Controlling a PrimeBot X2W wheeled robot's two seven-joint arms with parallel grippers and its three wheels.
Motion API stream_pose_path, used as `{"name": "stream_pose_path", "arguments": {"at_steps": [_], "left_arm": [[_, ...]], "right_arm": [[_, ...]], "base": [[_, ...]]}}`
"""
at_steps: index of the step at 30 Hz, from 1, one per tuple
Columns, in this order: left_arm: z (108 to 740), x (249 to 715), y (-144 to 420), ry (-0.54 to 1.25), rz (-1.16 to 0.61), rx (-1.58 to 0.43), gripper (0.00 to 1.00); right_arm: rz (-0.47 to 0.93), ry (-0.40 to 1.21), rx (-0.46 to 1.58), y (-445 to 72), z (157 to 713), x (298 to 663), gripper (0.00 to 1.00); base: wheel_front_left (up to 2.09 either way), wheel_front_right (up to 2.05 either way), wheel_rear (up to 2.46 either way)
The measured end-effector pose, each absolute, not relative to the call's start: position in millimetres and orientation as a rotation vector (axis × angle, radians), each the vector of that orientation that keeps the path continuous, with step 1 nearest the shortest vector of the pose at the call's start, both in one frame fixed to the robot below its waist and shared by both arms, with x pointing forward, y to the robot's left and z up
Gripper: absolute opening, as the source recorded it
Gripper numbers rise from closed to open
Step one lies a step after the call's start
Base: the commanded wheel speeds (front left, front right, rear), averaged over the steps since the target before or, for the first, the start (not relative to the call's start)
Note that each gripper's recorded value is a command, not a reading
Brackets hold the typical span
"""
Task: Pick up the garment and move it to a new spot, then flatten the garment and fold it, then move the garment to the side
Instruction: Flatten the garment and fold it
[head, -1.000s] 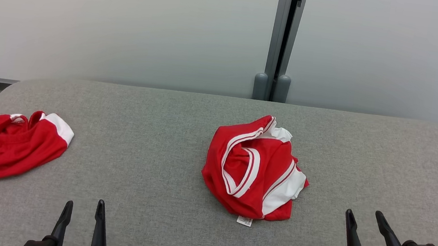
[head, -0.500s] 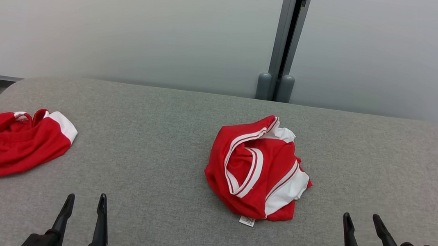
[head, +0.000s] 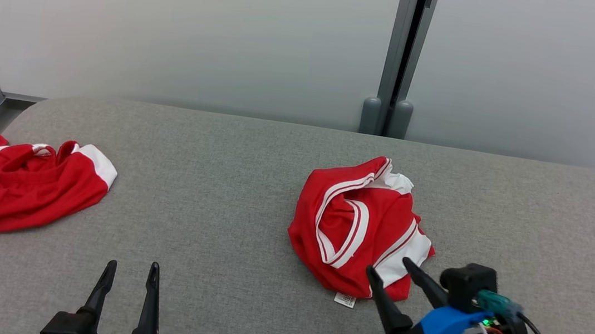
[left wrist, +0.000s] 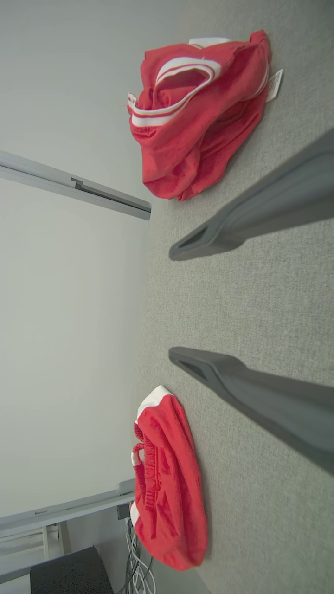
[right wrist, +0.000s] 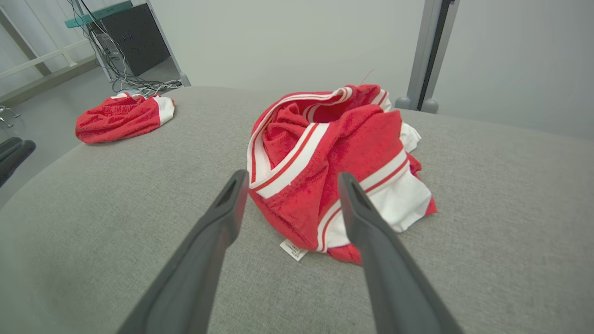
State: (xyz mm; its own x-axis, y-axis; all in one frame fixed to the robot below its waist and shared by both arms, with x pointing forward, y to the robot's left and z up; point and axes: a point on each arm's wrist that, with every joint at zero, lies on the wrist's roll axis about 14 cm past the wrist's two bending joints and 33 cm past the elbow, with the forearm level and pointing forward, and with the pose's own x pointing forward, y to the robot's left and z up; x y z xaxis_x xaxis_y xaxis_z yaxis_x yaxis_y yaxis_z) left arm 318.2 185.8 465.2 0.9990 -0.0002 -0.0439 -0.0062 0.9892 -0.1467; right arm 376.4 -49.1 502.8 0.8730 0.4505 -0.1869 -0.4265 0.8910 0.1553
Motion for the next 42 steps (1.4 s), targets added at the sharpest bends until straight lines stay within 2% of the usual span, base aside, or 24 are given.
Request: {"name": "stream_pose_path", "arguments": {"at_steps": [3,19,31,32,33,34,38,42], "left_arm": [[466,319,186,0.042,0.004,-0.146,1.00],[457,325,186,0.081,0.011,-0.145,1.00],[457,329,188,0.080,0.023,-0.151,1.00],[457,329,187,0.079,0.022,-0.152,1.00],[457,328,187,0.078,0.022,-0.154,1.00],[457,328,187,0.078,0.022,-0.156,1.00],[458,327,187,0.074,0.024,-0.158,1.00],[461,326,188,0.062,0.027,-0.159,1.00]], "right_arm": [[0.507,0.311,0.062,-33,489,380,1.00],[0.515,0.440,-0.089,-21,466,444,1.00],[0.522,0.576,-0.098,-20,427,441,1.00],[0.525,0.583,-0.100,-19,425,440,0.39],[0.529,0.587,-0.103,-18,423,439,0.06],[0.535,0.584,-0.104,-16,424,439,0.00],[0.546,0.513,-0.087,-9,442,449,0.00],[0.541,0.371,-0.059,-5,479,465,0.00]], "base": [[0.00,0.00,0.00],[0.00,0.00,0.00],[0.00,0.00,0.00],[0.00,0.00,0.00],[0.00,0.00,0.00],[0.00,0.00,0.00],[0.00,0.00,0.00],[0.00,0.00,0.00]]}}
